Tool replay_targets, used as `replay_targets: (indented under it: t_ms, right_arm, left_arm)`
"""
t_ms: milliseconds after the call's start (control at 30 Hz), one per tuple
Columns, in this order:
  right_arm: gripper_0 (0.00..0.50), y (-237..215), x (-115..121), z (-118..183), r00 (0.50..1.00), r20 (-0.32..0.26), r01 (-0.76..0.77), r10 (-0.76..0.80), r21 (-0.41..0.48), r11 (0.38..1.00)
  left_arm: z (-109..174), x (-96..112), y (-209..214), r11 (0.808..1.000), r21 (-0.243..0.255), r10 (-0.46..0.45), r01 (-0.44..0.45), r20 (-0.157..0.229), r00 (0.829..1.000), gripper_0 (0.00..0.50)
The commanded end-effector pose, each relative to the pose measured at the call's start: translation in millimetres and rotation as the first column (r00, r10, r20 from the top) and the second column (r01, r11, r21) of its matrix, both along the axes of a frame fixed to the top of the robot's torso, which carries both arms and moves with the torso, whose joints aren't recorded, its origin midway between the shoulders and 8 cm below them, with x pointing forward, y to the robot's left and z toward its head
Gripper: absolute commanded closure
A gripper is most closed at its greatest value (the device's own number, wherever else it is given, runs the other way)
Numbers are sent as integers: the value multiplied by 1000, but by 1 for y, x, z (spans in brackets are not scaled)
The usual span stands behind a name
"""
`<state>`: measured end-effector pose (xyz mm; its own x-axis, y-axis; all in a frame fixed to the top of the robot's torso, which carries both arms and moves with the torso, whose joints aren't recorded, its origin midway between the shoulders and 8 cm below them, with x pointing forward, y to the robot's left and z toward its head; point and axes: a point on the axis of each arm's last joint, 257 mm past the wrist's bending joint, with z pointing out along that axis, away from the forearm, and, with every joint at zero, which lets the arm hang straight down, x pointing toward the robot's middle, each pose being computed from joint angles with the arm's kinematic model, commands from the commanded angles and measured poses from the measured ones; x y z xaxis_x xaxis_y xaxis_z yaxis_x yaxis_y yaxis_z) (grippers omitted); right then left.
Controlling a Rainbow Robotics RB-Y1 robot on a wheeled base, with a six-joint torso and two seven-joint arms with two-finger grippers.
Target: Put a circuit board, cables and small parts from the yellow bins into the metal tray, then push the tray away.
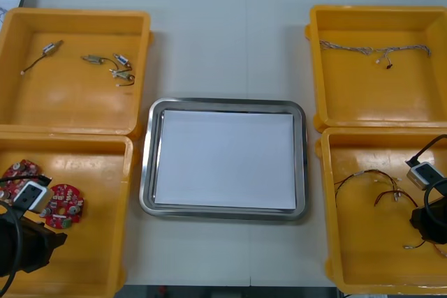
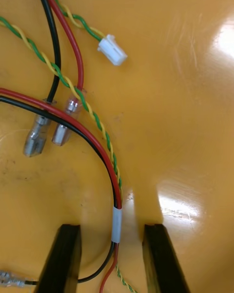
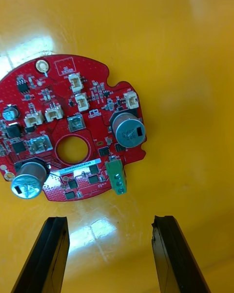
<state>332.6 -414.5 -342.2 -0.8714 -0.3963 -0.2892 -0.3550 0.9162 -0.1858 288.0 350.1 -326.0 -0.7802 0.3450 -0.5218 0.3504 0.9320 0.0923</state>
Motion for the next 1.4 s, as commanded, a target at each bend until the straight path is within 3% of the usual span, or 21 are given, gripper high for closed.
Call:
replay_targets:
  t_ms: [33,100,367,867,1100,1400]
  right_arm:
    - [467,4,-9,-10,1000,-19,-24,24,0,1000]
    - [500,6,-9,-10,999,-20,-26,26,4,1000]
    - [500,10,0,6,999,0,-42,42,16,999]
    - [500,18,-11,97,996,53,-71,72,-20,997]
    - [500,35,-22,125,993,46,-110,109,25,994]
    - [500,57,-13,156,977,91,-197,193,35,980]
  left_arm:
    - [1,0,-17,980,-98,172,-173,-20,985,0]
    - [0,2,-18,978,-99,182,-183,-19,983,0]
    - [4,10,-17,977,-86,195,-196,-18,981,0]
    - [6,21,-23,979,-60,193,-194,-23,981,12]
    - [3,22,-24,978,-49,202,-203,-26,979,19]
    - [0,23,-21,976,-30,214,-214,-25,977,39]
